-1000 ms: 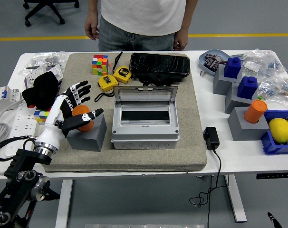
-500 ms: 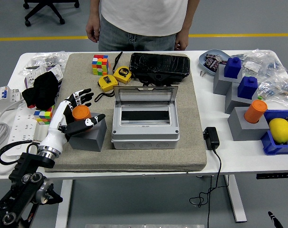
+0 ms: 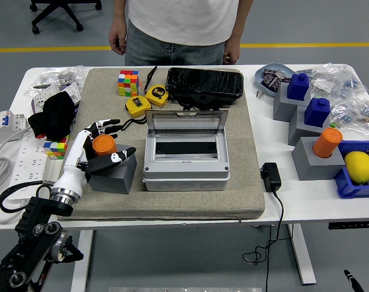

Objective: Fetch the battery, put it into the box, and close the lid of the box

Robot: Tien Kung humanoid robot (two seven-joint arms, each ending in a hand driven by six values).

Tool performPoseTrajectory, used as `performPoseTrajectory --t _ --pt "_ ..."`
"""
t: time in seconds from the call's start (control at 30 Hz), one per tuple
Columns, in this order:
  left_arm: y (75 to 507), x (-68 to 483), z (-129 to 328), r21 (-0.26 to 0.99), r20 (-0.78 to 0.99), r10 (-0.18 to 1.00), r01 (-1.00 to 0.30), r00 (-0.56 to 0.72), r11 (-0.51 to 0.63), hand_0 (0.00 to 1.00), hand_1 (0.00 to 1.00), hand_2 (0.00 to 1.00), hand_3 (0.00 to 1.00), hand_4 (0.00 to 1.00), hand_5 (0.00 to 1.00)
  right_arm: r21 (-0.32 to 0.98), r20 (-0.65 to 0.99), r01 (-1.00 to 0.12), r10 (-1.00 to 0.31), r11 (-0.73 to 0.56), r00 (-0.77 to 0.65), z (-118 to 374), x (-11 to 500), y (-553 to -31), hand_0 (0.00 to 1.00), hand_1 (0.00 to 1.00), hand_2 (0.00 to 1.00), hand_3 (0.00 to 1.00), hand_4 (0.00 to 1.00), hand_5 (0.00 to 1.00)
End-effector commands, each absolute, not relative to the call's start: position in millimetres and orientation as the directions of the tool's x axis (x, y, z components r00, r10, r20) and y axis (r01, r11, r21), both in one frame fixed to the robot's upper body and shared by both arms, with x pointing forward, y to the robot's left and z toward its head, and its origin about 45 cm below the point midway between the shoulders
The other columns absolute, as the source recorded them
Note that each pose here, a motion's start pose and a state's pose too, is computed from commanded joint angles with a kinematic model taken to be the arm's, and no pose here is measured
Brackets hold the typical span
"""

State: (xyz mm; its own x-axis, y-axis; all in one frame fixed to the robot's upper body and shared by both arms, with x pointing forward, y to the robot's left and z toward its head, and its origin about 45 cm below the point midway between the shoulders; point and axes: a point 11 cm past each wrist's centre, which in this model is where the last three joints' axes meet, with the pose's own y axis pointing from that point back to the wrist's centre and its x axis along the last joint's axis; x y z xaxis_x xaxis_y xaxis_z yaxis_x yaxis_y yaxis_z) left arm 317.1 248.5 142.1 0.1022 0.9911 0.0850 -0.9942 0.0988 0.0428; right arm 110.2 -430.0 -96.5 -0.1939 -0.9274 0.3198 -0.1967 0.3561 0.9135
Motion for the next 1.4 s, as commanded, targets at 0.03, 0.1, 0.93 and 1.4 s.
performPoseTrajectory --t 0.03,0.1,0.93,1.4 --pt "248.1 317.1 141.8 0.043 0.084 0.991 -0.994 0.101 0.098 0.693 0.763 0.651 0.663 0.998 0.002 0.913 0.320 -0.197 -0.927 0.356 -0.194 -96.5 110.2 -430.1 0.721 0.663 0.688 0.738 0.998 0.998" --pt "246.9 316.9 141.0 0.044 0.078 0.992 -0.994 0.101 0.098 0.681 0.747 0.592 0.614 0.998 0.002 0.913 0.320 -0.197 -0.927 0.357 -0.195 -96.3 110.2 -430.4 0.721 0.663 0.689 0.738 0.998 0.998" --pt "244.5 315.5 136.5 0.058 0.121 0.988 -0.994 0.095 0.088 0.404 0.559 0.489 0.514 0.974 0.002 0.913 0.323 -0.195 -0.926 0.359 -0.193 -96.1 109.2 -431.6 0.722 0.663 0.689 0.739 0.998 0.998" --pt "242.6 317.3 138.4 0.050 0.145 0.986 -0.996 0.081 0.075 0.231 0.401 0.363 0.403 0.954 0.002 0.912 0.324 -0.195 -0.926 0.360 -0.195 -95.8 109.8 -432.2 0.722 0.663 0.689 0.738 0.998 0.998"
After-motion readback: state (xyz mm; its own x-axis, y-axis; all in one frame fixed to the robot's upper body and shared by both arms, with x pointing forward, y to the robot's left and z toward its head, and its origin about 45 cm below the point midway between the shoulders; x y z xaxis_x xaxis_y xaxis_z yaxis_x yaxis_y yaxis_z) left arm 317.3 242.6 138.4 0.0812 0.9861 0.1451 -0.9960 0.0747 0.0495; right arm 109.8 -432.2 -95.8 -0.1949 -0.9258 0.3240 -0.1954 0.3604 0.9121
